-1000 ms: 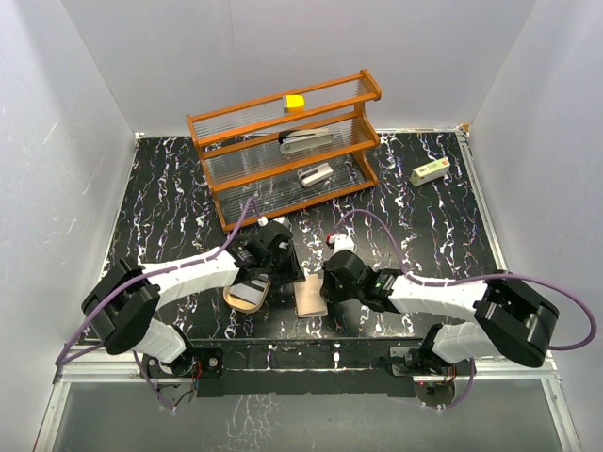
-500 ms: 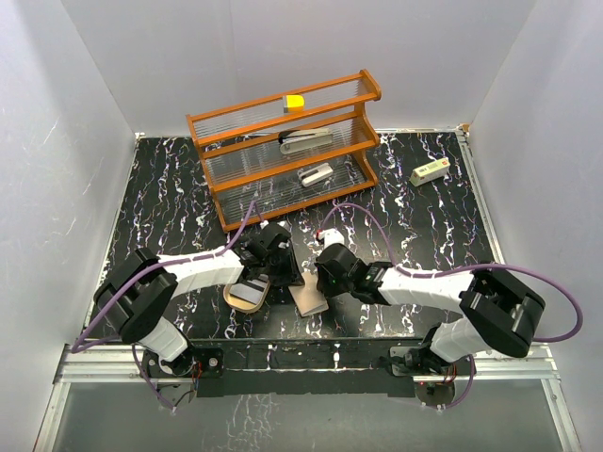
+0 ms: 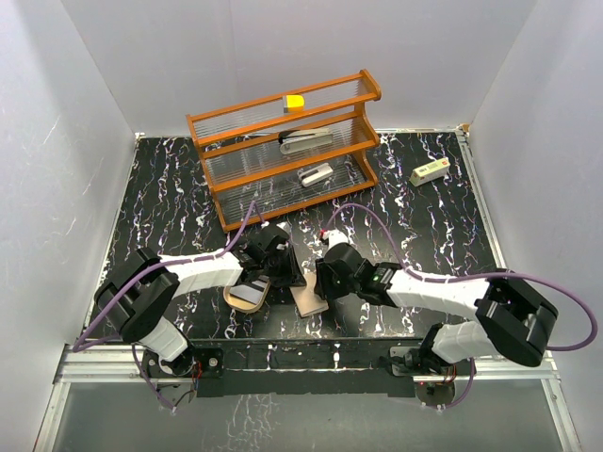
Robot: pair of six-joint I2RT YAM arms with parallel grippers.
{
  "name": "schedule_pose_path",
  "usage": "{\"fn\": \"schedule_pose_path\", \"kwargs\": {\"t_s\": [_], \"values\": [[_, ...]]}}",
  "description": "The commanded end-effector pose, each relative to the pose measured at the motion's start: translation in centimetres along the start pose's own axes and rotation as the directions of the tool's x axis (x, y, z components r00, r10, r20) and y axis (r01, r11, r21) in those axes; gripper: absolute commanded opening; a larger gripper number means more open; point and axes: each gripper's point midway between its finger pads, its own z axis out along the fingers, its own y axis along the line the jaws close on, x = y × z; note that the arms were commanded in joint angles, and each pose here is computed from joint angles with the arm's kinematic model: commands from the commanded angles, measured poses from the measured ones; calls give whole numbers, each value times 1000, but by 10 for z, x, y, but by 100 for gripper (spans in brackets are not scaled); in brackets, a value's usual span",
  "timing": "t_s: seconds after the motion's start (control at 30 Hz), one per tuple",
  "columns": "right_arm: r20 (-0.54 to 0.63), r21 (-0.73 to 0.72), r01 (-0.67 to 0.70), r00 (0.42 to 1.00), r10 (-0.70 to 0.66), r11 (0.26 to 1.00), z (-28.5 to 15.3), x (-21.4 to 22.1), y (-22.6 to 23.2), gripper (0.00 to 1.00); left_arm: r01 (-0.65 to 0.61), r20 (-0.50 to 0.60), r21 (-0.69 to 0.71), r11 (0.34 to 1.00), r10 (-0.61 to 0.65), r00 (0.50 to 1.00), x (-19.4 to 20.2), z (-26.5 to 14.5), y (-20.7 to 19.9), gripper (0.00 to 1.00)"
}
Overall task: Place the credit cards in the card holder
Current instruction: Close the card holder at the center of the board.
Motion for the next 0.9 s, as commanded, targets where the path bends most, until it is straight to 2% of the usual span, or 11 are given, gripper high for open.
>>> {"fn": "schedule_pose_path", "kwargs": {"t_s": [0.0, 0.27, 0.47, 0.87], "values": [[48, -65, -45, 998, 48, 997, -8, -10, 12, 29, -1, -69, -78, 997, -5, 998, 21, 6, 28, 10], [58, -137, -80, 994, 89, 987, -6, -7, 21, 28, 5, -79, -103, 995, -13, 997, 24, 9, 34, 10], [66, -169, -59, 995, 71, 984, -6, -17, 30, 25, 36, -88, -15, 999, -37, 995, 28, 11, 21, 10], [164, -149, -46, 984, 70, 988, -31, -46, 15, 49, 34, -99, -29, 999, -37, 994, 32, 12, 26, 10]]}}
